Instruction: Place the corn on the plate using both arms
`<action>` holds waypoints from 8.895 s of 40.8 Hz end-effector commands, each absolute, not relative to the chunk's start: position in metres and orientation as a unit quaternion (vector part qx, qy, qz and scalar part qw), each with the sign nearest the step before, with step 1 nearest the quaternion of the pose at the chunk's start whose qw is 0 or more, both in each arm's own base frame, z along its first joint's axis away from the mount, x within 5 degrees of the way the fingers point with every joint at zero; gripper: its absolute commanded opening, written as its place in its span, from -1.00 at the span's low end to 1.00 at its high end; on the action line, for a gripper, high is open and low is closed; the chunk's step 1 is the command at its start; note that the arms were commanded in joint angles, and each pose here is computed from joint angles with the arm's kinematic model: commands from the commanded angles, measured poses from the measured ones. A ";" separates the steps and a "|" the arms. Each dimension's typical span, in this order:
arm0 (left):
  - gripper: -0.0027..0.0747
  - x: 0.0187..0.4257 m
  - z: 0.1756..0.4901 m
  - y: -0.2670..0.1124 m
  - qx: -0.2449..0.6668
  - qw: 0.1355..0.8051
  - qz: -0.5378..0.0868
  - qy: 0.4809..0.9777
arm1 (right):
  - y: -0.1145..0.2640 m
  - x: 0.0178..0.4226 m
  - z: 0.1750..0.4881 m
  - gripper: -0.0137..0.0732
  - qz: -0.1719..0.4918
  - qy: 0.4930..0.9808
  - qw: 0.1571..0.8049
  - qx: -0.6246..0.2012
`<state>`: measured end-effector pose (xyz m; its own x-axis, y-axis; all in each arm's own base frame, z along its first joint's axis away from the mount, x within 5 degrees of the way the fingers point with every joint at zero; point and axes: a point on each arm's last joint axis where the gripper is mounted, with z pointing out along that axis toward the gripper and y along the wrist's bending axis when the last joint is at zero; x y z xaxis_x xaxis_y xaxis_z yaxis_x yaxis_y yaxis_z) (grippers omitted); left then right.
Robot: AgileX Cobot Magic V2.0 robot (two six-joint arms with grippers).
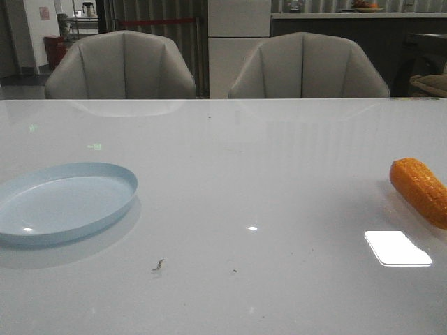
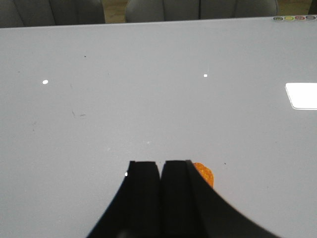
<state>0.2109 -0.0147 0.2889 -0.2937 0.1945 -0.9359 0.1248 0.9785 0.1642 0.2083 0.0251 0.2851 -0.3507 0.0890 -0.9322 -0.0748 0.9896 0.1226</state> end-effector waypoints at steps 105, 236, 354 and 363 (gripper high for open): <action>-0.68 0.377 0.175 -0.030 -0.014 0.205 -0.041 0.978 | 0.025 0.214 0.294 0.25 0.068 0.813 0.579 -0.001; 0.18 0.419 0.448 -0.081 0.150 0.461 -0.029 0.874 | 0.025 0.213 0.291 0.25 0.066 0.822 0.566 0.000; 0.18 0.214 0.298 -0.016 0.031 0.593 -0.022 0.804 | 0.007 0.364 0.160 0.26 0.019 0.976 0.206 0.066; 0.18 0.214 0.298 -0.016 0.031 0.593 -0.022 0.804 | 0.007 0.361 0.152 0.62 0.017 0.982 0.178 0.066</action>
<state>0.2125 -0.0174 0.2797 -0.4039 0.0432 -0.9138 0.0904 0.9959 0.0071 0.3685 0.0099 0.1575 -0.8920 0.1586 -0.4233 0.1333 0.9871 0.0888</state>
